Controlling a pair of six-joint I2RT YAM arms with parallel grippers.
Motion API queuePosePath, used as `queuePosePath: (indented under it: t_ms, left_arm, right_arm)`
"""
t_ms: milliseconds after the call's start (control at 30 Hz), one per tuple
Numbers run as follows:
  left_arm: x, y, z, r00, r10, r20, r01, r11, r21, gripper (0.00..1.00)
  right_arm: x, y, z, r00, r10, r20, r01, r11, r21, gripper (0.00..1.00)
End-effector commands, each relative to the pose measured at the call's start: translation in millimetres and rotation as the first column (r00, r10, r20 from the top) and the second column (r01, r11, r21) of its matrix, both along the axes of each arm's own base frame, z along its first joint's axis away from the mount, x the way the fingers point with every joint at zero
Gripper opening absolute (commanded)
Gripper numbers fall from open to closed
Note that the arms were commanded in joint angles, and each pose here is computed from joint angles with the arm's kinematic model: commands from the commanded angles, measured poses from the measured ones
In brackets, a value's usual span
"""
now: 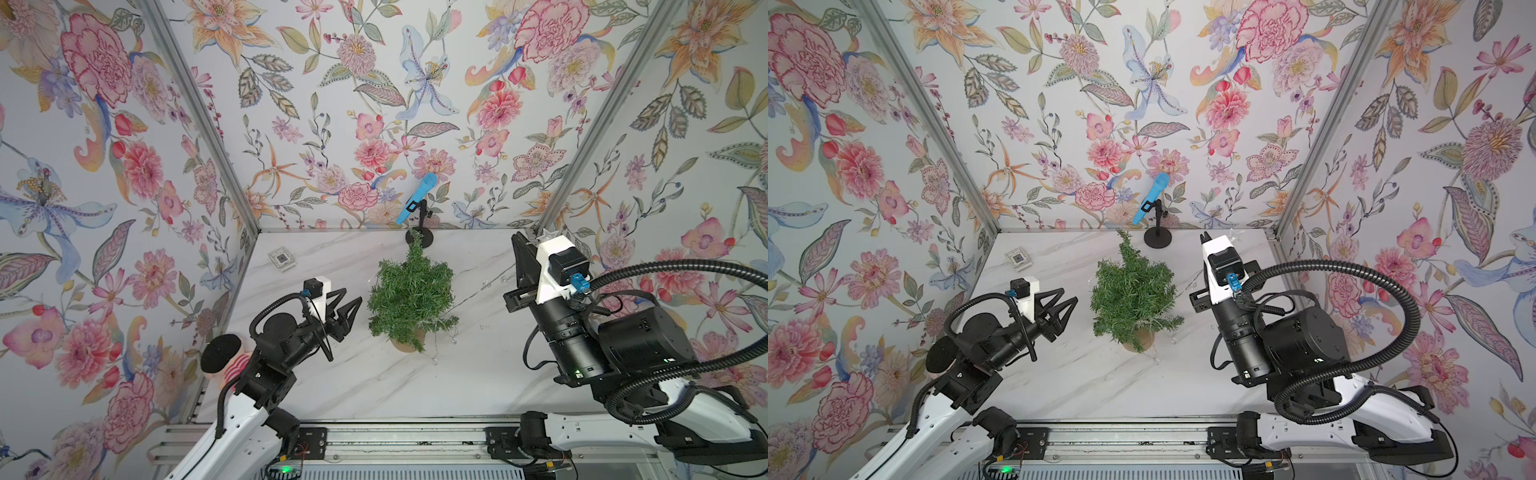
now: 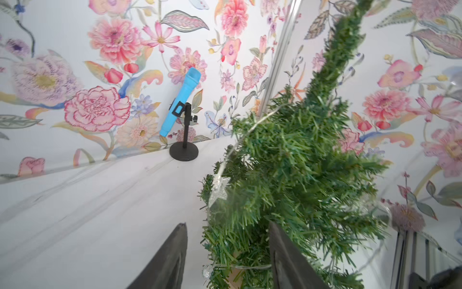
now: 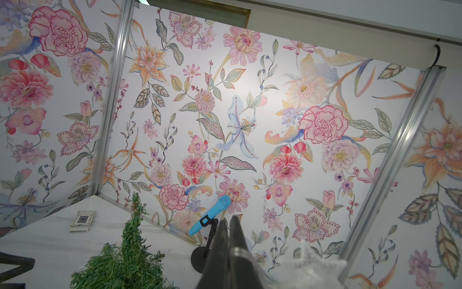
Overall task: Wrap string light around the christmas tree
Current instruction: Wrap the light string around the Christmas tree.
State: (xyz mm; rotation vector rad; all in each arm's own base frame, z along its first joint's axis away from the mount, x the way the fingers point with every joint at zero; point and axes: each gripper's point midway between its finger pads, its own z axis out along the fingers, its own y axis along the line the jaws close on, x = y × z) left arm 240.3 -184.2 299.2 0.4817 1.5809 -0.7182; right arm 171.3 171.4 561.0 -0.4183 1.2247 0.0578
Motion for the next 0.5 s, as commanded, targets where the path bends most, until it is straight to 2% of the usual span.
queuePosePath:
  t_ms: [0,100,233,467]
  left_arm:
    - [-28.1,-29.1,-4.5,0.976,-0.197,0.088,0.184,0.973,0.141,0.54]
    - [-44.6,-45.9,1.8,0.946,-0.279,0.165,0.246,0.949,0.196,0.54]
    - [-60.4,-65.4,10.8,0.907,-0.339,0.248,0.286,0.931,0.228,0.55]
    - [-70.3,-97.9,1.0,0.875,-0.395,0.282,0.291,0.892,0.347,0.56]
  right_arm:
    - [-2.3,-1.5,3.0,0.998,0.050,-0.028,-0.049,0.998,0.028,0.00]
    - [-2.4,-10.3,4.3,0.998,0.045,-0.044,-0.043,0.998,0.041,0.00]
    - [3.7,-29.0,10.4,0.998,-0.040,-0.052,0.042,0.999,0.034,0.00]
    - [13.9,-49.3,38.0,0.986,-0.164,-0.017,0.164,0.986,0.001,0.00]
